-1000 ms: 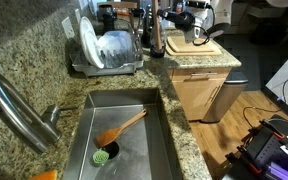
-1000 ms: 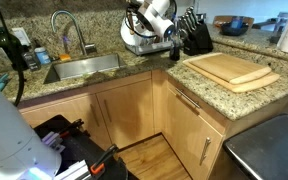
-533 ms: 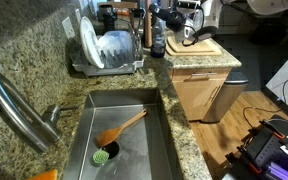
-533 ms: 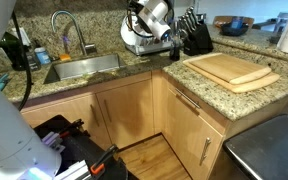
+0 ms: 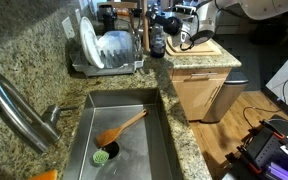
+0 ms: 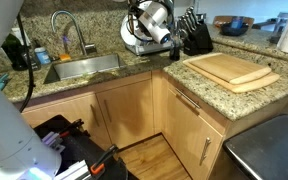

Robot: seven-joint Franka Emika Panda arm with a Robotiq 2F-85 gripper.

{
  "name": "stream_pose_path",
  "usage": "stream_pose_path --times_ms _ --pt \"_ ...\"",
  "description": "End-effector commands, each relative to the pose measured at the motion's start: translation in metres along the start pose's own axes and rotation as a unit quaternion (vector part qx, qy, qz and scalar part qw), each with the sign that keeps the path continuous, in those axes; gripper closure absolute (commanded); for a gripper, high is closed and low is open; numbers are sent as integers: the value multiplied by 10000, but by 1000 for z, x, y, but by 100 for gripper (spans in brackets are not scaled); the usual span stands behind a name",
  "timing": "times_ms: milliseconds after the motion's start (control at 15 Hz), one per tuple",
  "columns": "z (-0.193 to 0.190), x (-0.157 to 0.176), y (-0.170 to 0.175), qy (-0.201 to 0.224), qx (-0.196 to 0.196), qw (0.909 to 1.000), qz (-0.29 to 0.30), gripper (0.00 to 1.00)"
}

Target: Put the wooden spoon in the dish rack

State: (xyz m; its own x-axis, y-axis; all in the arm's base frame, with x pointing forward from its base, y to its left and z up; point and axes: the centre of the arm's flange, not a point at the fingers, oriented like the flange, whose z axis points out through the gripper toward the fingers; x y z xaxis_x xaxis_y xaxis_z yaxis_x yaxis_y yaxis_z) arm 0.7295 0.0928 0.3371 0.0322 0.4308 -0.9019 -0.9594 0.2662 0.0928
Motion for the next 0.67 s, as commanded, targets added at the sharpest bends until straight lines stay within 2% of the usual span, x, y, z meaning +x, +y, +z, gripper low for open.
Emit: stream_pose_path --times_ms 0,200,267,600 --pt "1 4 -1 5 2 10000 5 77" --pt "0 5 -1 9 4 10000 20 77" --pt "-1 8 -2 32 20 9999 -121 94" --pt "18 3 -15 -188 44 9958 -896 94"
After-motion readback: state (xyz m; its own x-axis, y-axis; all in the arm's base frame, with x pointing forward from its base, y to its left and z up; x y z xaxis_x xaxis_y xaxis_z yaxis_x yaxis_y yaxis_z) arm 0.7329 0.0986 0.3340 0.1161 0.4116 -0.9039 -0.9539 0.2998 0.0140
